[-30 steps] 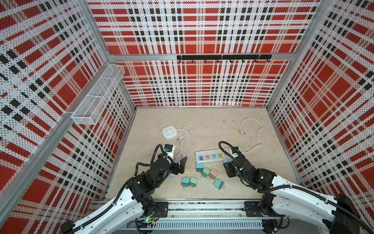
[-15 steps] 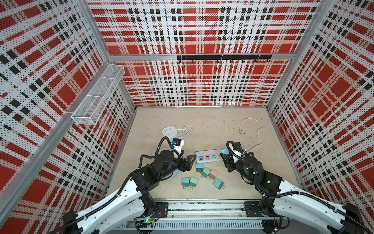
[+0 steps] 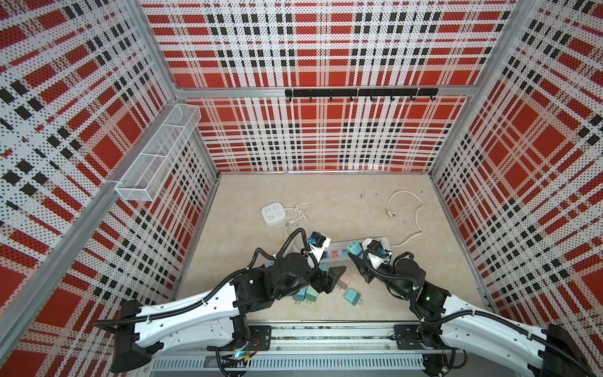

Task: Insert plugs into power strip
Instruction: Pass the plug.

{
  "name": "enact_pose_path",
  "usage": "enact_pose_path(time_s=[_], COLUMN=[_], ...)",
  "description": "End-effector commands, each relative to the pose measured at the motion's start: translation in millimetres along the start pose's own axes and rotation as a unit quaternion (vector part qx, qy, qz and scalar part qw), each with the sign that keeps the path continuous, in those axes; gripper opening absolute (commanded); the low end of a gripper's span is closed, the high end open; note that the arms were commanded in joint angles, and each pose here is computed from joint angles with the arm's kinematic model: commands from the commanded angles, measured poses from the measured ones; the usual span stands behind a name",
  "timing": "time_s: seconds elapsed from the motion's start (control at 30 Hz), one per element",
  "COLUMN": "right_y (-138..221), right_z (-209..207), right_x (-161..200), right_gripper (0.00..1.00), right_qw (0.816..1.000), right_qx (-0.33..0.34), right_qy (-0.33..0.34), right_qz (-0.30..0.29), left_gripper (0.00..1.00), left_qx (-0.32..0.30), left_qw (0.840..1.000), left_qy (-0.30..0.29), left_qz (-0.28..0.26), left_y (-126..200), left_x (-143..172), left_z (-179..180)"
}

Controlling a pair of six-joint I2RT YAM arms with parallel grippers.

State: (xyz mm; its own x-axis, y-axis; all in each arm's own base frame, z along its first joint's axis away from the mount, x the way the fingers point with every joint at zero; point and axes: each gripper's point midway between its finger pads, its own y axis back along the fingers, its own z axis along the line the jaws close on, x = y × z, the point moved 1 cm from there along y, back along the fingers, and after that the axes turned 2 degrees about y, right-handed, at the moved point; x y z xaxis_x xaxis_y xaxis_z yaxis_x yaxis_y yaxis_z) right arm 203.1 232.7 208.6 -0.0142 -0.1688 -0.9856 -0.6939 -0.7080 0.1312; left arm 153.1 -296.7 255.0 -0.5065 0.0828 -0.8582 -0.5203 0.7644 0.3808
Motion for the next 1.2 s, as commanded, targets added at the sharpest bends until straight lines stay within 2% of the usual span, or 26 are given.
enact_pose_path(time_s=[0.0, 0.1, 0.2, 0.4, 0.8, 0.97, 1.17], right_y=[4, 8, 11, 6, 9, 11, 14], right_z=[19, 26, 30, 38, 52, 57, 61], right_x=[-27, -26, -29, -38, -58, -59, -63], right_gripper=[0.00, 0.00, 0.00, 0.00, 0.00, 0.00, 0.00], right_qw=[0.996, 0.992, 0.988, 0.986, 0.979, 0.977, 0.975], right_qx=[-0.049, -0.059, -0.068, -0.082, -0.117, -0.127, -0.132], right_qy=[0.035, 0.058, 0.067, 0.072, 0.072, 0.073, 0.070], right_qz=[-0.072, -0.098, -0.123, -0.129, -0.150, -0.154, -0.162], left_gripper=[0.84, 0.84, 0.82, 0.82, 0.75, 0.68, 0.45], left_qx=[0.016, 0.012, 0.042, 0.045, 0.039, 0.047, 0.065], left_qw=[0.999, 0.998, 0.996, 0.997, 0.997, 0.997, 0.997], left_qy=[0.016, 0.045, 0.066, 0.056, 0.056, 0.054, 0.051], left_qz=[-0.030, -0.043, -0.042, -0.040, -0.024, -0.010, 0.000], left_y=[1, -1, -3, -8, -20, -30, -33], left_x=[-15, -14, -16, -22, -16, -14, -12], left_z=[-8, 3, 4, 1, 0, -6, -15])
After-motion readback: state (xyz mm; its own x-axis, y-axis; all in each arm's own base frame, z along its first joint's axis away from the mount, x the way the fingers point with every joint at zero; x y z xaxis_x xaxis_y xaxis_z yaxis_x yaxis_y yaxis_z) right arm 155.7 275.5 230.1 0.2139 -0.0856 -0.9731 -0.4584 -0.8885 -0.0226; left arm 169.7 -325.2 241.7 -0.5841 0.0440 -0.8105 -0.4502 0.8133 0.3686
